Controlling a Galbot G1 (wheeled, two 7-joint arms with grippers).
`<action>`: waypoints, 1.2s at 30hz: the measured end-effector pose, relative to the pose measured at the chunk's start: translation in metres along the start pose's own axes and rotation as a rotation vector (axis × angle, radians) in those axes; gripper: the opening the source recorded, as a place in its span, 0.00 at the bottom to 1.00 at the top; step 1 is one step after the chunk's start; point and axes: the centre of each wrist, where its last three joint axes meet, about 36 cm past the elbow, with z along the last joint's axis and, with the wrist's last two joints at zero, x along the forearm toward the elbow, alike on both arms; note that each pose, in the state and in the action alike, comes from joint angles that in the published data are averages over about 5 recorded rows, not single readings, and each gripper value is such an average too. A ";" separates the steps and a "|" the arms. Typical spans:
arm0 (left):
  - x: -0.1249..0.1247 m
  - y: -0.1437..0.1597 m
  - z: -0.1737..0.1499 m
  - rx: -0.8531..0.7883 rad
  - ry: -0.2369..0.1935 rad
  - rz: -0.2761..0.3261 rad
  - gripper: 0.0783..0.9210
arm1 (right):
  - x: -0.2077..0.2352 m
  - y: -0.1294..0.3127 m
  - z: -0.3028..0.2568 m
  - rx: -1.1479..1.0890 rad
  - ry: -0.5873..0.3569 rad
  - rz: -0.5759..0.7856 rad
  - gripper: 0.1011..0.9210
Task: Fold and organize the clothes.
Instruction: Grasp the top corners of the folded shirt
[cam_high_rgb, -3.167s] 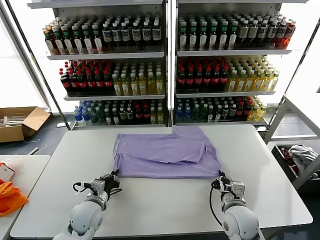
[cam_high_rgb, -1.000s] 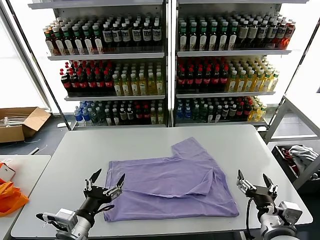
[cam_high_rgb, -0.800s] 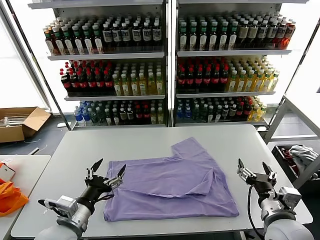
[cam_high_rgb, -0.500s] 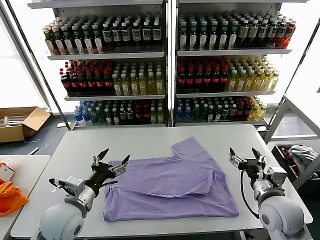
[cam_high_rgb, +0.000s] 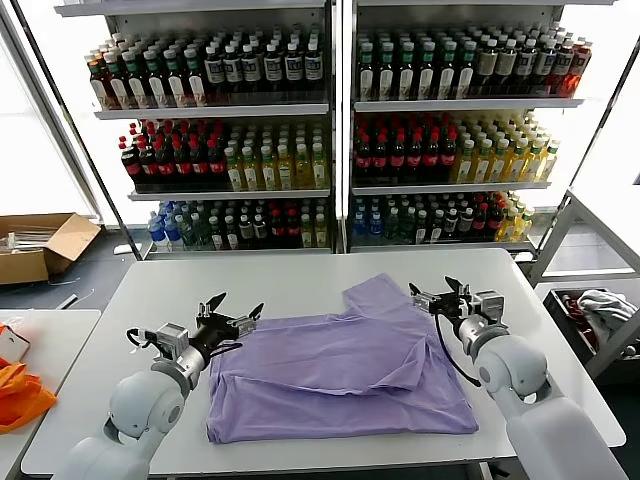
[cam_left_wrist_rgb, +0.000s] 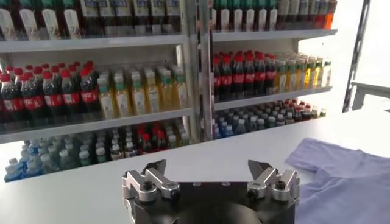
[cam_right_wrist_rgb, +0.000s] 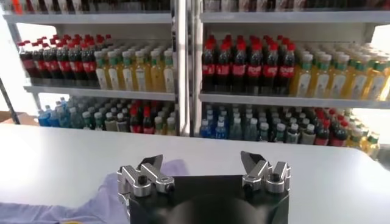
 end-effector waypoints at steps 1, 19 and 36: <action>-0.004 0.002 0.001 -0.001 0.009 -0.005 0.88 | -0.007 0.001 -0.002 0.004 0.005 -0.006 0.88; -0.037 0.033 0.026 -0.019 0.172 -0.103 0.88 | -0.095 0.009 -0.010 0.017 0.093 -0.006 0.88; -0.043 0.046 0.044 0.008 0.240 -0.143 0.88 | -0.125 0.017 0.013 -0.004 0.160 0.017 0.88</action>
